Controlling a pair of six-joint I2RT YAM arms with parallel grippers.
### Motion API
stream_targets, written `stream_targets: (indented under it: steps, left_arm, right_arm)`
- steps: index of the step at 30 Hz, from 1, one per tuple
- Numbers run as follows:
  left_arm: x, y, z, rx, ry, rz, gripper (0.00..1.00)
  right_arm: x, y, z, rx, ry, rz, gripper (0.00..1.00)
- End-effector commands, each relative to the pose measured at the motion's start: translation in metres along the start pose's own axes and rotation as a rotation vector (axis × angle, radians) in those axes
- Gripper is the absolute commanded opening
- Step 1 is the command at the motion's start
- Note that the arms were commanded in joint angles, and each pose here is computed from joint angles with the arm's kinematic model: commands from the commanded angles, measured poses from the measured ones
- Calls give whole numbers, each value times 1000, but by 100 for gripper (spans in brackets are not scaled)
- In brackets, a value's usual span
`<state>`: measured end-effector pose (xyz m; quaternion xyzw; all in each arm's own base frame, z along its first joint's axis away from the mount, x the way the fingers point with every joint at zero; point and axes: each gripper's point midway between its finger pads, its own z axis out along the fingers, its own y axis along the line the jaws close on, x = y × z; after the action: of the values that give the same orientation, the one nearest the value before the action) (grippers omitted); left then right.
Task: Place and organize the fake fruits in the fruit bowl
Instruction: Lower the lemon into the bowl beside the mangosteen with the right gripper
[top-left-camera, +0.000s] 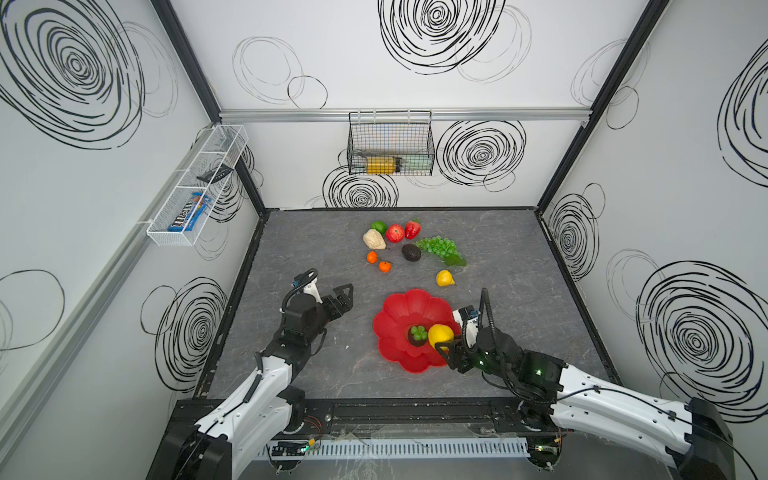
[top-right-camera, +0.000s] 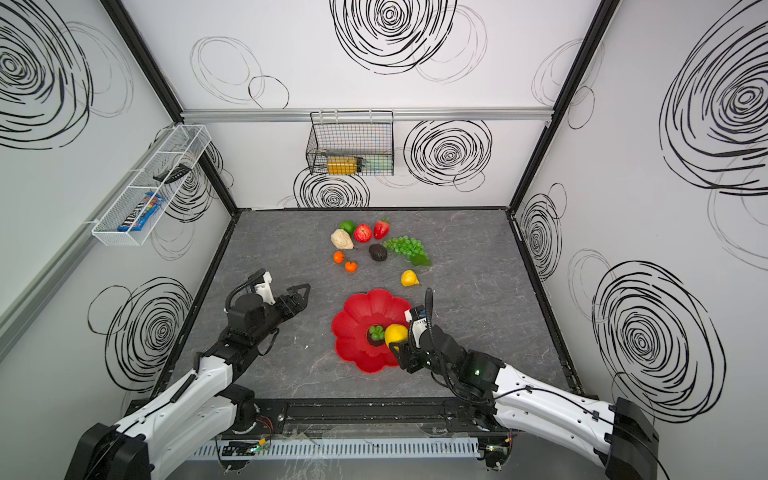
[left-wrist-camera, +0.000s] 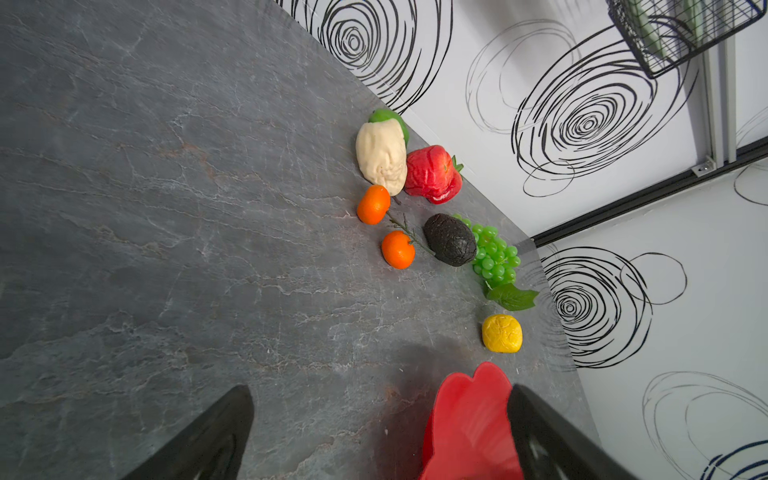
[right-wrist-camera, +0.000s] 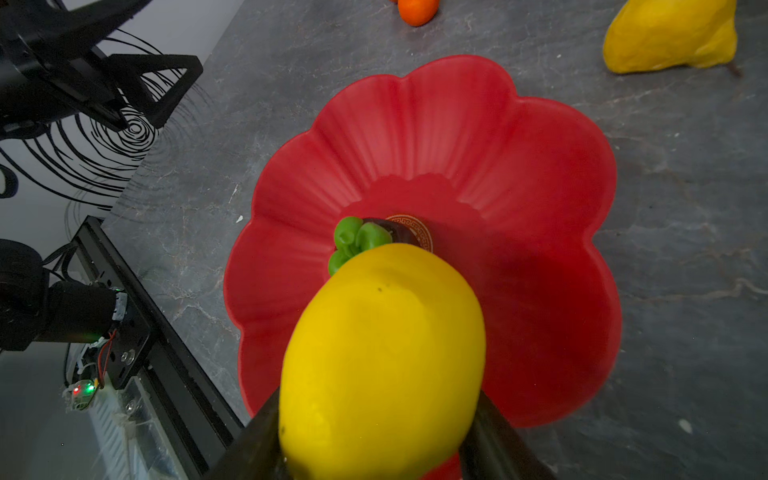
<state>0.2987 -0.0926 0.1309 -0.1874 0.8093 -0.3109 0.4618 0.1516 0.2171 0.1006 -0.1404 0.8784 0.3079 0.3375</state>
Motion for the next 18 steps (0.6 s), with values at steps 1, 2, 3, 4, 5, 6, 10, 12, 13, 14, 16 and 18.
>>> stream_targets:
  steps: [1,2,3,4,5,6,10,12,13,14,16,18]
  left_arm:
    - [-7,-5,0,40,-32,10,99]
    - [-6,-3,1,38,-31,5,99]
    - [-6,-2,1,36,-30,1,99]
    - [-6,-1,2,37,-29,-5,99]
    - [-6,0,2,37,-29,-8,99]
    - [-6,2,2,36,-30,-11,99]
    - [-5,5,3,30,-28,-20,99]
    - [-5,6,3,31,-28,-23,99]
    - [-5,7,3,31,-29,-25,99]
    - [-5,7,3,31,-28,-29,99]
    - [-4,8,4,33,-25,-38,99]
    - [-4,9,5,37,-21,-45,99]
  right_arm:
    - [9,-3,-2,5,30,40,59]
    - [11,-4,-2,6,37,41,59]
    - [12,-5,-2,6,40,42,59]
    - [14,-5,-2,3,48,44,59]
    - [15,-4,-1,1,52,46,59]
    - [16,-3,-1,-5,58,47,59]
    - [20,-2,2,-12,75,38,59]
    - [21,-3,3,-7,82,28,59]
    - [22,-2,4,-10,85,18,59]
    - [22,-1,5,-11,86,10,59]
    - [21,1,6,-16,89,-12,59]
    - [20,2,7,-14,87,-27,59]
